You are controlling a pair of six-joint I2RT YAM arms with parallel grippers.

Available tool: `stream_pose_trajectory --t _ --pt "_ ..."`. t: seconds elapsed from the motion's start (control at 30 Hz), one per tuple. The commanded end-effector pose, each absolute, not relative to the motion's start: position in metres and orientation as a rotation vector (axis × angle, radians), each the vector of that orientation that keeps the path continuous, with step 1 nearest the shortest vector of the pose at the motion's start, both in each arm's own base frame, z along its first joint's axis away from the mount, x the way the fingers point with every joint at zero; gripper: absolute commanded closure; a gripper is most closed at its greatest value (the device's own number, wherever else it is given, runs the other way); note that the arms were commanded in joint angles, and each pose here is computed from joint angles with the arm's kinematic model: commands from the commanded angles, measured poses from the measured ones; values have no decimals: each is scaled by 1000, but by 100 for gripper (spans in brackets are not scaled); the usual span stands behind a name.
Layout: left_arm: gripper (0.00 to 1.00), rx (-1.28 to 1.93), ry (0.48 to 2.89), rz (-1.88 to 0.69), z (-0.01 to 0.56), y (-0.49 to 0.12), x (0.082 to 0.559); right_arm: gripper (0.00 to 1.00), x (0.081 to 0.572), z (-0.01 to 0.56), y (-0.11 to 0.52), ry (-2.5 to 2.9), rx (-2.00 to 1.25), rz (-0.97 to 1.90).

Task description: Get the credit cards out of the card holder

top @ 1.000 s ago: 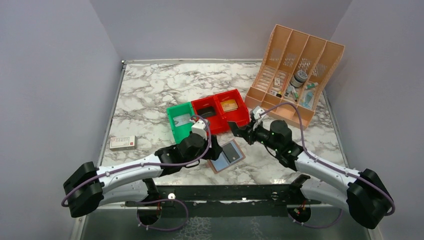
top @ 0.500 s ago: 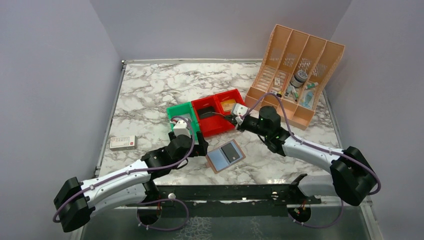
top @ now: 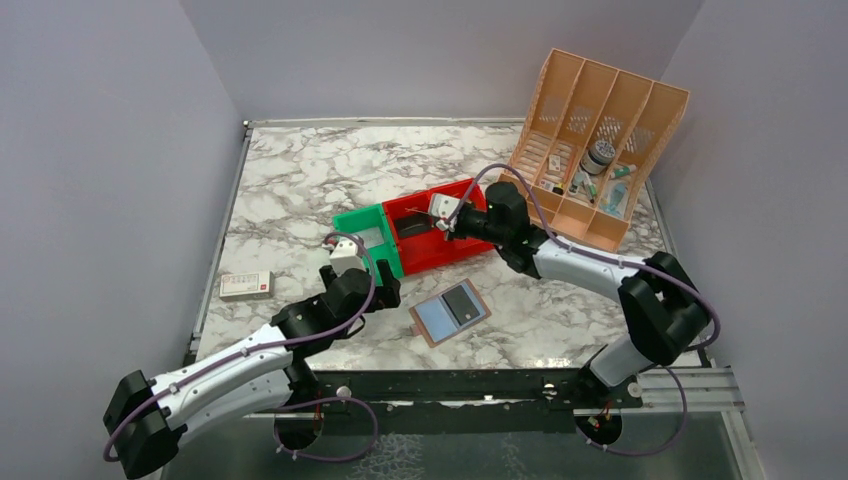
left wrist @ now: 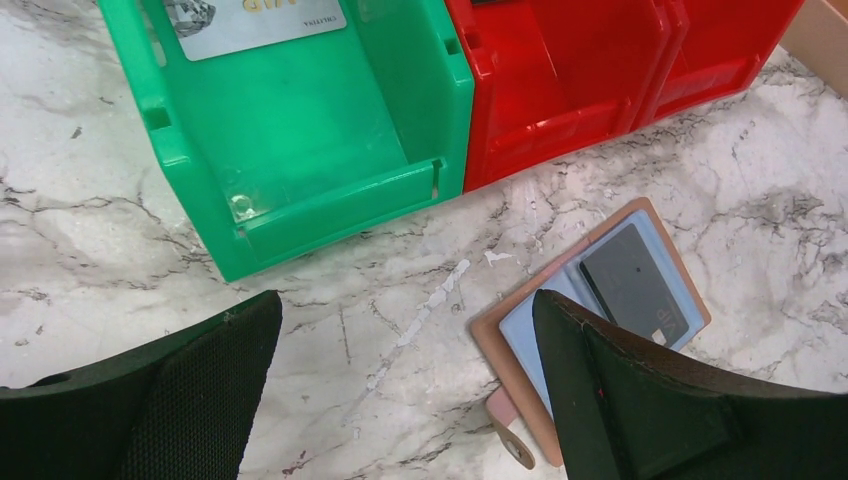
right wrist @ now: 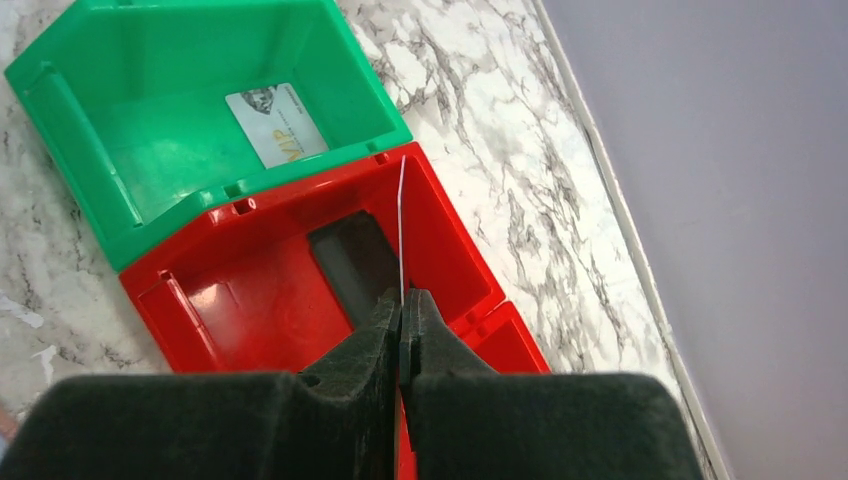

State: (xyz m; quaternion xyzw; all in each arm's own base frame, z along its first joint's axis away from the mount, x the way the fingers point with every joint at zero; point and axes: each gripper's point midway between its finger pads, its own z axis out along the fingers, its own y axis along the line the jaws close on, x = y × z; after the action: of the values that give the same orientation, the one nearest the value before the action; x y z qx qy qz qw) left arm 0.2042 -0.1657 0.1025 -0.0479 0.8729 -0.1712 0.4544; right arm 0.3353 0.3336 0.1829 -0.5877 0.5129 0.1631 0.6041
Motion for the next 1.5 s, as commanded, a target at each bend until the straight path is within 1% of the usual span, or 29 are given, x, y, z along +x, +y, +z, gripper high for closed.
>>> stream_pose_trajectory --t 0.0,0.27,0.6,1.03,1.3,1.37,1.47 --pt "1 -166 2124 -368 111 -150 206 99 339 168 349 1172 -1459 371" --pt "1 -154 2134 -329 124 -141 203 99 351 142 356 1184 -1541 312" --pt "1 -155 2114 -340 130 -136 201 99 367 118 363 1211 -1616 241" --pt "1 -86 2128 -354 128 -141 198 99 398 90 379 1217 -1691 57" --pt "1 -62 2130 -348 125 -140 197 98 399 65 389 1217 -1760 10" --pt "1 -51 2133 -353 126 -141 196 96 398 60 388 1222 -1771 8" --pt "1 -50 2132 -360 126 -142 196 88 396 55 386 1228 -1787 5"
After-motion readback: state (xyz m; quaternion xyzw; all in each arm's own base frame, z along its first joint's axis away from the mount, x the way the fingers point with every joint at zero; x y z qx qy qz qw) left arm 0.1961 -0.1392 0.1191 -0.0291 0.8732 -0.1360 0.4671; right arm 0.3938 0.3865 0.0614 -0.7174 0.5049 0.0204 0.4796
